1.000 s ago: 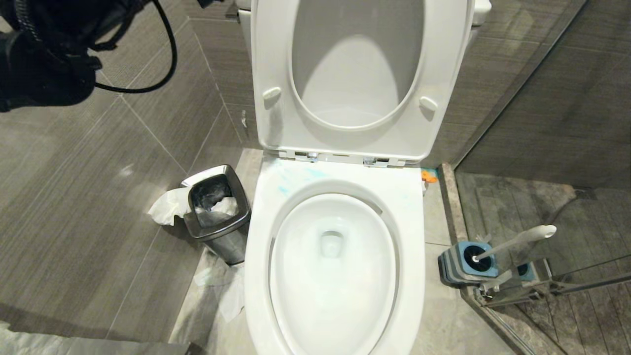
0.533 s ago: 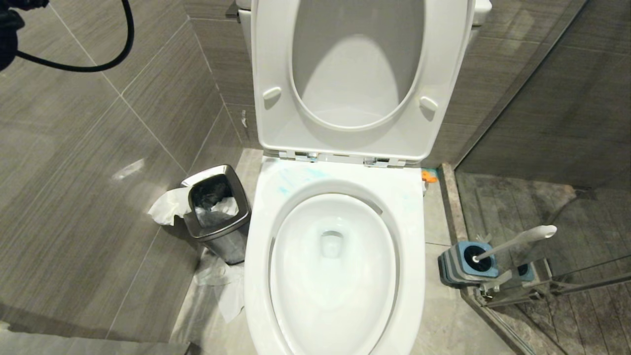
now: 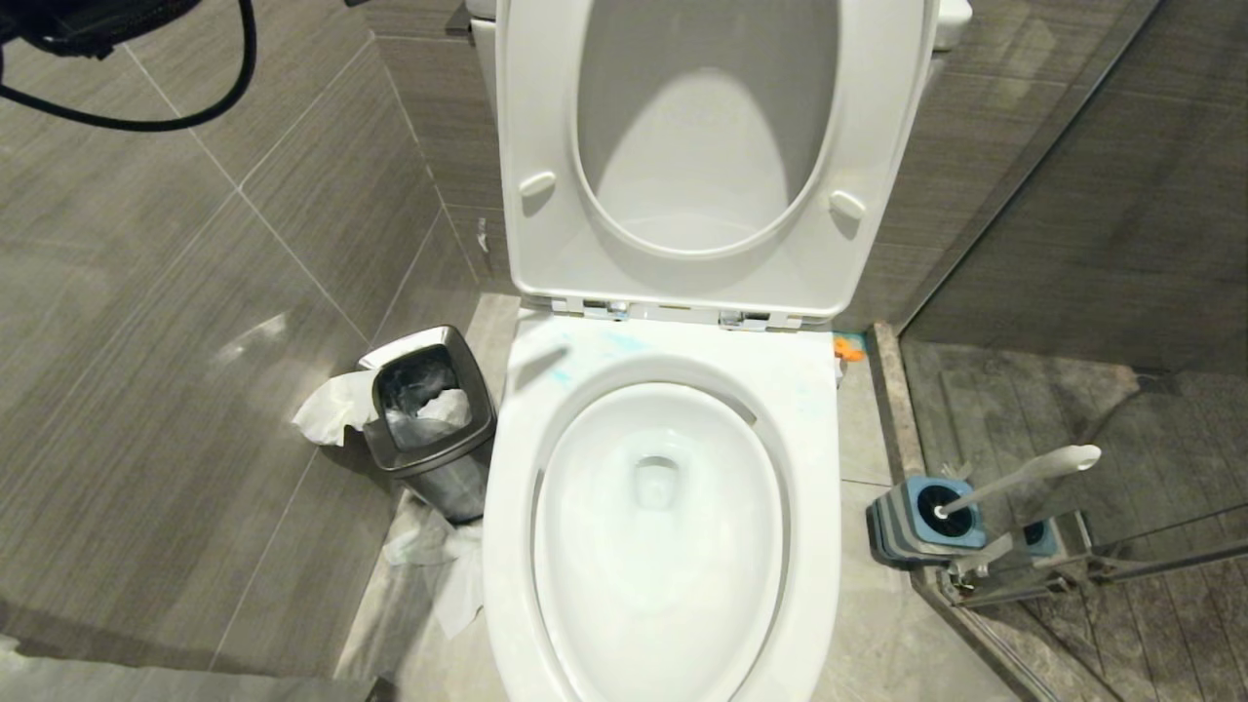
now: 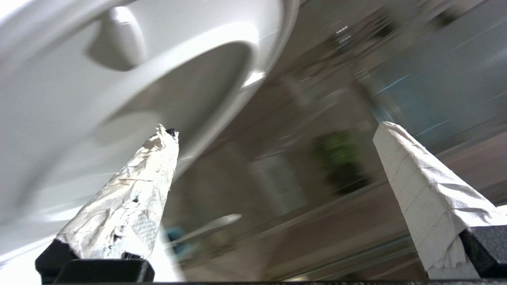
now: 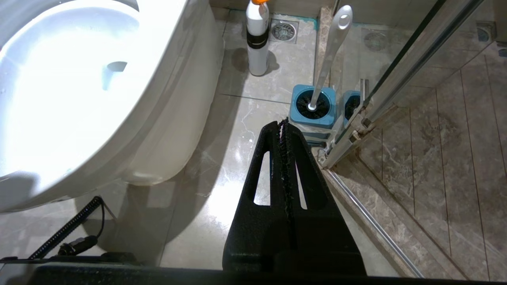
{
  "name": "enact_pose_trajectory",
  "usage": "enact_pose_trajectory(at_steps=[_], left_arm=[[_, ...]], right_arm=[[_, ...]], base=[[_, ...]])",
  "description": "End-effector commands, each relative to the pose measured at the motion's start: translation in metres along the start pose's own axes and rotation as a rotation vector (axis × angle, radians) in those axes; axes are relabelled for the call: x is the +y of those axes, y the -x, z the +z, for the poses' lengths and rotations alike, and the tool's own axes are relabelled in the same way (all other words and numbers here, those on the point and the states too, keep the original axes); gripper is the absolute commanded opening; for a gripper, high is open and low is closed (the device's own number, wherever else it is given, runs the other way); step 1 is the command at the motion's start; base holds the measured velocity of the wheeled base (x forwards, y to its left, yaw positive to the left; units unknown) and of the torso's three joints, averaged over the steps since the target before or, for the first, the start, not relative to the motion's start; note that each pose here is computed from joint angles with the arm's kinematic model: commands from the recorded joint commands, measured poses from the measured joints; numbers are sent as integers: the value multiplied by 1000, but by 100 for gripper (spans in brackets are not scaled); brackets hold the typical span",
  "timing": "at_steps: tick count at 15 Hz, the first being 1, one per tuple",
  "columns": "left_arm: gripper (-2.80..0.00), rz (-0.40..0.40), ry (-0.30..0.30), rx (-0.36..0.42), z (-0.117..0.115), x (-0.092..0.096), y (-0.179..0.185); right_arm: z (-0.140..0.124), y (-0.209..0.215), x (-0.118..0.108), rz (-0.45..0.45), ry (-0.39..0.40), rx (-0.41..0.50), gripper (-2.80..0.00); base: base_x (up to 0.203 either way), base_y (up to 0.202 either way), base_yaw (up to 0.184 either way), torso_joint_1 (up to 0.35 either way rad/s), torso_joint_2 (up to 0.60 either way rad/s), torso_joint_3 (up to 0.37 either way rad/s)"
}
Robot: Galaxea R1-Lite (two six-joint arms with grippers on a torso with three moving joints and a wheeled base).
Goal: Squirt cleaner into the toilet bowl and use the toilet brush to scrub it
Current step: Pour in the cleaning agent
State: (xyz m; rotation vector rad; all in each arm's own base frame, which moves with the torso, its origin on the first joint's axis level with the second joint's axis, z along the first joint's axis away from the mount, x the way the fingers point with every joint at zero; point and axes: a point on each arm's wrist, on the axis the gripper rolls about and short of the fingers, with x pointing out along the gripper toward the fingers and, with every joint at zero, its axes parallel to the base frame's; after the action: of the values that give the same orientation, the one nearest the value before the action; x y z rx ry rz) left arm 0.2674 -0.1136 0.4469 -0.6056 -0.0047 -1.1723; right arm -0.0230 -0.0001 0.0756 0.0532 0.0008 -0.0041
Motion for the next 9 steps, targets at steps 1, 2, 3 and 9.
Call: enact_pose_trajectory(at_steps=[1, 2, 3, 9], left_arm=[[0, 82, -230, 24, -1, -13, 10], [0, 120, -268, 14, 0, -16, 13], [0, 163, -322, 3, 1, -20, 17], [0, 482, -548, 14, -1, -54, 44]], right_arm=[[0, 0, 0, -1, 0, 0, -280], [0, 0, 0, 0, 0, 2, -280], [0, 0, 0, 0, 0, 2, -280], [0, 0, 0, 0, 0, 1, -280]], base=[[0, 0, 0, 0, 0, 0], [0, 0, 0, 0, 0, 0], [0, 0, 0, 0, 0, 0], [0, 0, 0, 0, 0, 0]])
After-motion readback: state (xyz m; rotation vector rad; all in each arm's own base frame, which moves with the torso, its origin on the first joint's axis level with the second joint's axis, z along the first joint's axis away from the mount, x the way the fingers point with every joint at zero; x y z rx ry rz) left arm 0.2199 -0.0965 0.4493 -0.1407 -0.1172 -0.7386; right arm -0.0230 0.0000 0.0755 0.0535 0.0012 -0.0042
